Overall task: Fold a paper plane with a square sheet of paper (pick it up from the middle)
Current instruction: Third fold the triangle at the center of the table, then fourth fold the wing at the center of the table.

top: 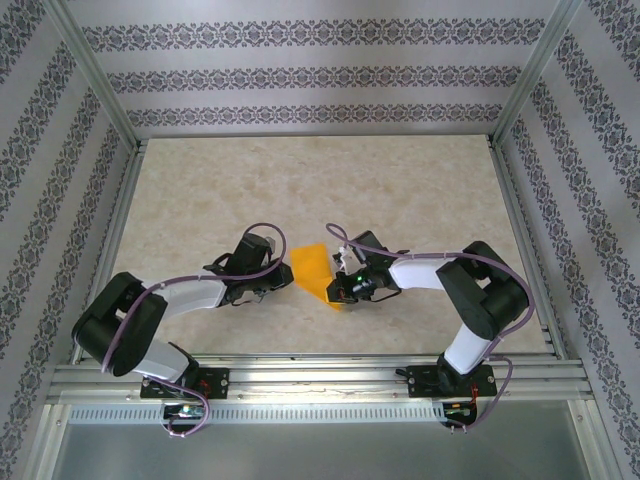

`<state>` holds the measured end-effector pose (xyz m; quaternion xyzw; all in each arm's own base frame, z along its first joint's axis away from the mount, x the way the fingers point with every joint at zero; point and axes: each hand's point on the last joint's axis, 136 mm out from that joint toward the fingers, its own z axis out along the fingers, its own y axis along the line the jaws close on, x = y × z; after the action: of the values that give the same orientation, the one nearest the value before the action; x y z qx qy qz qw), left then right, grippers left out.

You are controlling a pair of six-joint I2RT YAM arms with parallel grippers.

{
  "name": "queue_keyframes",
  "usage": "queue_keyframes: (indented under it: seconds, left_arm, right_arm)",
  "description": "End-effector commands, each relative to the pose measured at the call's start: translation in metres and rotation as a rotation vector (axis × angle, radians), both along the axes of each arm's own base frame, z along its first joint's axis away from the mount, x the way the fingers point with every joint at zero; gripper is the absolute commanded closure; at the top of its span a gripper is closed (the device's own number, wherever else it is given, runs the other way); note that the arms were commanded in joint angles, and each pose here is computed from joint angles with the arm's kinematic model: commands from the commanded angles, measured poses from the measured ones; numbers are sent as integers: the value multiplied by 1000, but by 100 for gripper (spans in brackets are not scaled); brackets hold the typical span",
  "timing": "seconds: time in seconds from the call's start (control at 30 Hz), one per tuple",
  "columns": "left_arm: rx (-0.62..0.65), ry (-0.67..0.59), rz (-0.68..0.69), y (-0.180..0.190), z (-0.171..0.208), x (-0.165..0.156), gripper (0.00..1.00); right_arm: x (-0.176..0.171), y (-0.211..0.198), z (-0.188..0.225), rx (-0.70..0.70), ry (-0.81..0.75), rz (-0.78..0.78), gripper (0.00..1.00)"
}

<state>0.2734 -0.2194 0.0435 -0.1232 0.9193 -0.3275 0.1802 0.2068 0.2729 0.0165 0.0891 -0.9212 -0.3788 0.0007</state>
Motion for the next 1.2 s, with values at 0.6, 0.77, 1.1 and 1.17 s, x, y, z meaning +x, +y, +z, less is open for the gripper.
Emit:
queue_keyframes:
  seconds: [0.6,0.77,1.1,1.17]
  left_arm:
    - [-98,16,30,1,16,18,54]
    - [-124,54,33,-1,10,19,56]
    - [-117,92,50,2,2,22,59]
    - [-111,100,61,4,0,22,60]
  right_arm:
    - [40,-13,32,10,-99,-92,73]
    - [45,-7,29,6,-90,-75,73]
    - [51,-6,23,11,-69,-104,83]
    - [51,-7,24,18,-70,-109,87]
